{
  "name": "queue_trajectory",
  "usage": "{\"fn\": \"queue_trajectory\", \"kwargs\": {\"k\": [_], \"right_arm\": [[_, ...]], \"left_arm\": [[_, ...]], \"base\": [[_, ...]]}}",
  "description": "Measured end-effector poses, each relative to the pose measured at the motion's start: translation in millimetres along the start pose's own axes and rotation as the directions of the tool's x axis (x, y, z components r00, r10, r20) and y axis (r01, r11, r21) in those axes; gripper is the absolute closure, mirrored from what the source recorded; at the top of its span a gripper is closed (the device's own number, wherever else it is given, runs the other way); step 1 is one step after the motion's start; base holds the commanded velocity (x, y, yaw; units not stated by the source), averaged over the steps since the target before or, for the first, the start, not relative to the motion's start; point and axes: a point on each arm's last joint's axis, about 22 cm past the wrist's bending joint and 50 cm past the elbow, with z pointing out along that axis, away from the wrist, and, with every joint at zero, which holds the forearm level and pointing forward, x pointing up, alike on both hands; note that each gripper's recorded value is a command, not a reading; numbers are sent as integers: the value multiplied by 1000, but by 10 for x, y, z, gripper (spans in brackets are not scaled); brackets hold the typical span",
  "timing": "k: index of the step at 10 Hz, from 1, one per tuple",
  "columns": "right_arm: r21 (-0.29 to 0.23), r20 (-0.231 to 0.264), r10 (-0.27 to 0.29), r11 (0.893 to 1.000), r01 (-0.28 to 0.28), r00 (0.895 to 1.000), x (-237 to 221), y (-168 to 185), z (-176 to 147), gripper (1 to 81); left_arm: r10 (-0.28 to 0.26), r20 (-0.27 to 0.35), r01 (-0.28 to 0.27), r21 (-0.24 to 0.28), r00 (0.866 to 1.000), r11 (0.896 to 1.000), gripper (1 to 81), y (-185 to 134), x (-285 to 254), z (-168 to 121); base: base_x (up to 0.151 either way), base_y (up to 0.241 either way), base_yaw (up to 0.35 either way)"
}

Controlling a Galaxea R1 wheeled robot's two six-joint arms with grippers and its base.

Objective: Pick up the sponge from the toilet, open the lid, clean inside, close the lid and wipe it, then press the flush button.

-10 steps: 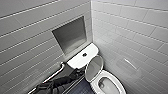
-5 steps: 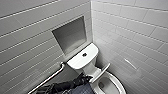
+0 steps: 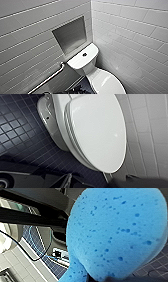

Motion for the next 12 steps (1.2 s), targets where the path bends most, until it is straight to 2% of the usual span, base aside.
{"fn": "queue_trajectory", "kwargs": {"k": [2, 4, 6, 8, 9, 11, 12], "right_arm": [[-8, 13, -6, 1000, 6, 1000, -100, 37, -16, 811], [2, 18, 0, 1000, 0, 1000, -163, -54, 4, 811], [11, 12, -1, 1000, 1, 1000, -124, -149, 41, 811], [-11, 9, -5, 1000, 5, 1000, -111, -59, 37, 811], [-17, 8, -6, 1000, 6, 1000, -108, -54, 44, 811], [1, 6, -4, 1000, 4, 1000, -108, -217, 92, 811], [6, 6, -3, 1000, 3, 1000, -110, -258, 102, 811]], "left_arm": [[82, 140, -90, 51, 987, 995, 10, -432, -820, -12], [101, 230, -129, 113, 968, 985, 10, -970, -1526, -169], [79, 331, -139, 162, 940, 977, 10, -1425, -2426, -368], [31, 401, -131, 225, 915, 966, 10, -1820, -3167, -587], [12, 419, -136, 267, 908, 954, 10, -2023, -3364, -672], [3, 425, -167, 349, 905, 922, 10, -2373, -3438, -764], [1, 431, -178, 370, 902, 912, 10, -2433, -3514, -741]], "base": [[0, 0, 0], [0, 0, 0], [0, 0, 0], [0, 0, 0], [0, 0, 0], [0, 0, 0], [0, 0, 0]]}}
